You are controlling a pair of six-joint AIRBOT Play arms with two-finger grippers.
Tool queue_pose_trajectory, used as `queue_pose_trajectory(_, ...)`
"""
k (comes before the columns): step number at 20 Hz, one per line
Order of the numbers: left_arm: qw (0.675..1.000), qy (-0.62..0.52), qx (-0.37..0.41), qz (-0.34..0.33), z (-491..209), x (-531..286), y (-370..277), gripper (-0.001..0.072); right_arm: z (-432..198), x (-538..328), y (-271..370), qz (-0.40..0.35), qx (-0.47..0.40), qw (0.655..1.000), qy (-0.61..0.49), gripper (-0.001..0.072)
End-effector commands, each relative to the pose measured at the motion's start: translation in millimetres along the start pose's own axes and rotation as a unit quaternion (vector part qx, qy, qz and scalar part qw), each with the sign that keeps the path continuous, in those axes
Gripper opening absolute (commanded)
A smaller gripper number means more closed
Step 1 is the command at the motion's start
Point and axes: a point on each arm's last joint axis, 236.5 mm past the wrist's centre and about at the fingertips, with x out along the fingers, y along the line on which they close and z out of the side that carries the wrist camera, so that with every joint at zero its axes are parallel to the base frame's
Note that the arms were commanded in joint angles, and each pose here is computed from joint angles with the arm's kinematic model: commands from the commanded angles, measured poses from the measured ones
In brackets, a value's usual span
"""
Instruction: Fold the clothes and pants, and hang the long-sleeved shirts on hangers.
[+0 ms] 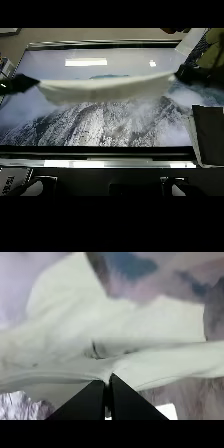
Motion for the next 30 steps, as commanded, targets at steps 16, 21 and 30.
queue_pose_trajectory(16, 0.898, -0.377, 0.137, 0.179, 71, -323, -166, 0.0011, 93, -351, 116, -0.017, -0.085, 0.922, -0.377, 0.0033)
queue_pose_trajectory(21, 0.965, -0.181, 0.103, 0.160, 64, -182, -83, 0.0011, 67, -187, 48, -0.073, -0.013, 0.990, -0.122, 0.0034)
queue_pose_trajectory(30, 0.977, 0.145, 0.029, 0.156, -53, 125, 108, 0.0012, -37, 122, -110, -0.147, 0.079, 0.962, 0.214, 0.0033)
